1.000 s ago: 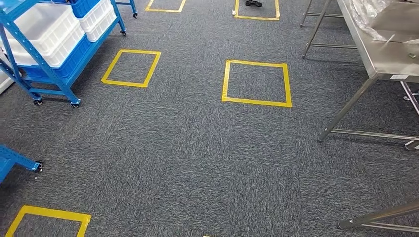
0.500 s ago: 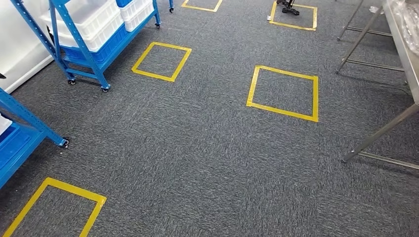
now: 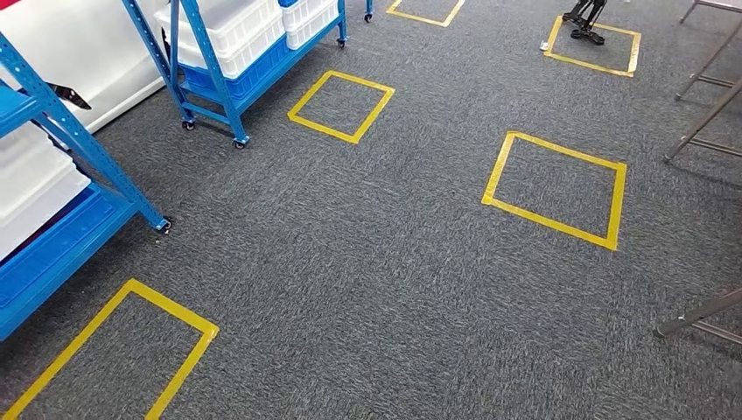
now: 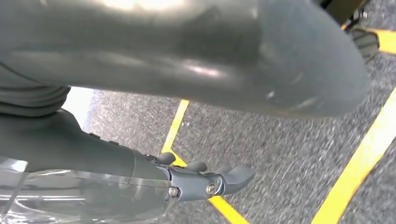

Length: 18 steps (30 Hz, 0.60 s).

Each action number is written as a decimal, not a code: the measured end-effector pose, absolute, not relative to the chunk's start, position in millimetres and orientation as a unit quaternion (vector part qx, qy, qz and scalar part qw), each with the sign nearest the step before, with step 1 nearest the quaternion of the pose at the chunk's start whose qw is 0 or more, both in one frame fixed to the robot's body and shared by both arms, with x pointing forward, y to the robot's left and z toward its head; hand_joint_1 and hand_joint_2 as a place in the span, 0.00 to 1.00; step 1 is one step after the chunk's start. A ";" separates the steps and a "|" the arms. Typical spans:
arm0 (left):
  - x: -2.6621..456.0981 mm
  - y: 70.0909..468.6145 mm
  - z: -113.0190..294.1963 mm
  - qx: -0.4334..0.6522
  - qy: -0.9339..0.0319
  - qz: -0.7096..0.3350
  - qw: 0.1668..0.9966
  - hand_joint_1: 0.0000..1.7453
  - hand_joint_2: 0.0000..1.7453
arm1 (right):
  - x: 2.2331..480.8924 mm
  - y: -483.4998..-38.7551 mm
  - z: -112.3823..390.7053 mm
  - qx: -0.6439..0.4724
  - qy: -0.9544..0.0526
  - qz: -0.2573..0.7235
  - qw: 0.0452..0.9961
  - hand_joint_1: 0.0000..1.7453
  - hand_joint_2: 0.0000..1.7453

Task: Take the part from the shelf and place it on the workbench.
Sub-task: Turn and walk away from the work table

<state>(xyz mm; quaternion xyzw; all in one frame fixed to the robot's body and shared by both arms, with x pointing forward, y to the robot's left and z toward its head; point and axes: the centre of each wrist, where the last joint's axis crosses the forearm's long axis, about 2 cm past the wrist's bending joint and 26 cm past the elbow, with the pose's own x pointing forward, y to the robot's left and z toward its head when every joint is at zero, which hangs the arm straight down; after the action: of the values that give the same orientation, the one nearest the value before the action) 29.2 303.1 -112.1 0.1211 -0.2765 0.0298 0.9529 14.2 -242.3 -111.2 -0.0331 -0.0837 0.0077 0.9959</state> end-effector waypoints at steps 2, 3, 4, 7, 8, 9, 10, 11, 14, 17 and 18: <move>29.6 304.8 -112.1 0.123 -0.277 0.031 0.952 0.00 0.00 | 13.9 -241.9 -111.2 -0.034 -0.083 0.004 0.996 0.00 0.00; 30.4 304.9 -112.0 0.124 -0.278 0.032 0.952 0.00 0.00 | 13.3 -242.1 -111.2 -0.035 -0.082 0.003 0.996 0.00 0.00; 31.3 304.9 -111.9 0.124 -0.278 0.032 0.952 0.00 0.00 | 12.9 -242.0 -111.3 -0.035 -0.081 0.002 0.996 0.00 0.00; 31.3 306.1 -111.9 0.125 -0.280 0.034 0.951 0.00 0.00 | 13.3 -242.2 -111.2 -0.038 -0.084 0.001 0.996 0.00 0.00; 31.1 307.0 -111.9 0.126 -0.281 0.034 0.951 0.00 0.00 | 13.7 -242.2 -111.2 -0.038 -0.085 0.000 0.996 0.00 0.00; 31.2 307.9 -111.8 0.127 -0.282 0.035 0.950 0.00 0.00 | 14.1 -242.2 -111.2 -0.038 -0.087 0.000 0.995 0.00 0.00; 31.8 308.6 -111.8 0.128 -0.283 0.034 0.950 0.00 0.00 | 14.3 -242.2 -111.2 -0.039 -0.088 0.000 0.995 0.00 0.00; 32.6 309.2 -111.7 0.129 -0.284 0.034 0.949 0.00 0.00 | 14.4 -242.1 -111.2 -0.038 -0.090 0.000 0.995 0.00 0.00; 32.2 311.2 -111.6 0.132 -0.282 0.033 0.950 0.00 0.00 | 17.5 -242.1 -111.0 -0.039 -0.096 0.000 0.995 0.00 0.00; 31.4 312.0 -111.7 0.134 -0.277 0.036 0.951 0.00 0.00 | 18.9 -242.0 -110.9 -0.038 -0.099 -0.001 0.994 0.00 0.00; 31.9 312.1 -111.6 0.135 -0.277 0.038 0.951 0.00 0.00 | 18.0 -242.1 -111.0 -0.038 -0.097 -0.001 0.995 0.00 0.00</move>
<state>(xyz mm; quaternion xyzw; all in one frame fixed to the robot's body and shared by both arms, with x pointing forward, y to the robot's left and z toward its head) 31.9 312.1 -111.6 0.1349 -0.2767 0.0377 0.9507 18.0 -242.1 -111.0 -0.0380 -0.0972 -0.0013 0.9945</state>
